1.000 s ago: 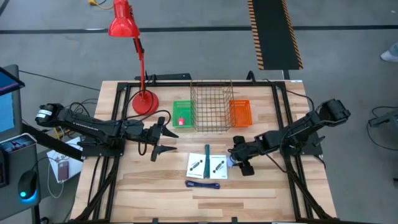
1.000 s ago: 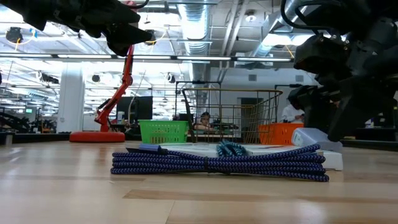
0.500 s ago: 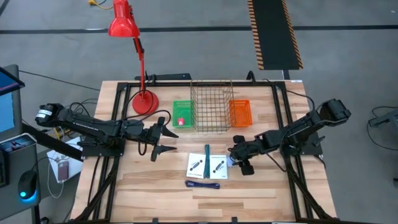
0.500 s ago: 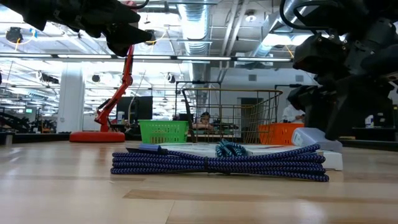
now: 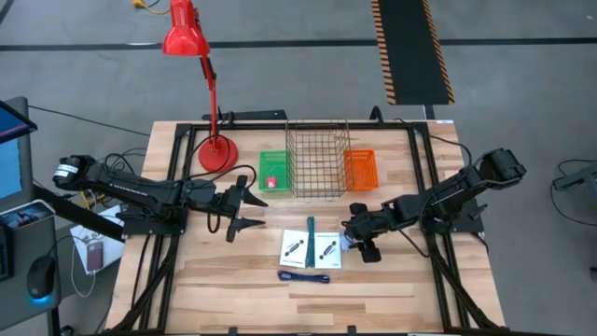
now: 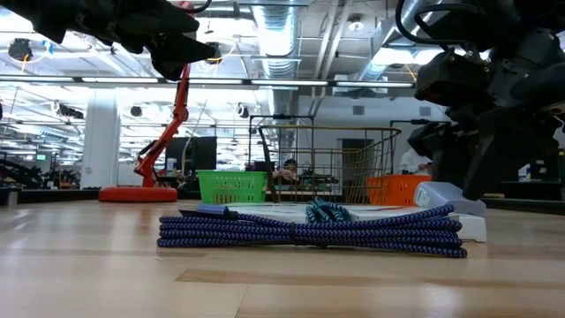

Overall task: Pick and place items into bin
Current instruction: Put the light violet charger adapter into the green bin

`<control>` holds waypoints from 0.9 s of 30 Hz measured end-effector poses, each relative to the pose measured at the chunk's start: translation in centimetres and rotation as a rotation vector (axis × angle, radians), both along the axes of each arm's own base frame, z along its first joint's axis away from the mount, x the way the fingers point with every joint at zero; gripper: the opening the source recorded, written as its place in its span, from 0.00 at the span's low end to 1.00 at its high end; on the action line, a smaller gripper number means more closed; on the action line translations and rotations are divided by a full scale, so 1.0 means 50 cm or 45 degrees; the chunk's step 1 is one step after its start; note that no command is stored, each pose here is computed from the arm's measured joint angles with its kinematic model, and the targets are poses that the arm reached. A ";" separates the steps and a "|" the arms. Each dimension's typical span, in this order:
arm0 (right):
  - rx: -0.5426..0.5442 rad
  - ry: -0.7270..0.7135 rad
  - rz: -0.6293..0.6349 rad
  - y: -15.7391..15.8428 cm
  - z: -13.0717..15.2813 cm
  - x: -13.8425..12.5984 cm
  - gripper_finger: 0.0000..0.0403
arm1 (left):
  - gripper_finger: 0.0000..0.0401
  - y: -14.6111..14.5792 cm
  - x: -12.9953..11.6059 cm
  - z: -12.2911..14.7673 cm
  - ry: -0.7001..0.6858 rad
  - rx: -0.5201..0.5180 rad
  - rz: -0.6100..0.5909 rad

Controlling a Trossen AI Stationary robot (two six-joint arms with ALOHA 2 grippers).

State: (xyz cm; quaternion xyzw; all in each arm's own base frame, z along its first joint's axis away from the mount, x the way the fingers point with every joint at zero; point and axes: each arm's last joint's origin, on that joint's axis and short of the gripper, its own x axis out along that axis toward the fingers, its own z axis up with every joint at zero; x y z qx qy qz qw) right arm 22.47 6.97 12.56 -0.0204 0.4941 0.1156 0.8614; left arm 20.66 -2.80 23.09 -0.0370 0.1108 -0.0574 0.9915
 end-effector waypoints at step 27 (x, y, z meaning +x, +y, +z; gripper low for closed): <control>0.051 0.126 -0.040 -0.009 -0.011 -0.013 0.58 | 0.59 0.000 0.000 0.000 0.000 0.000 0.001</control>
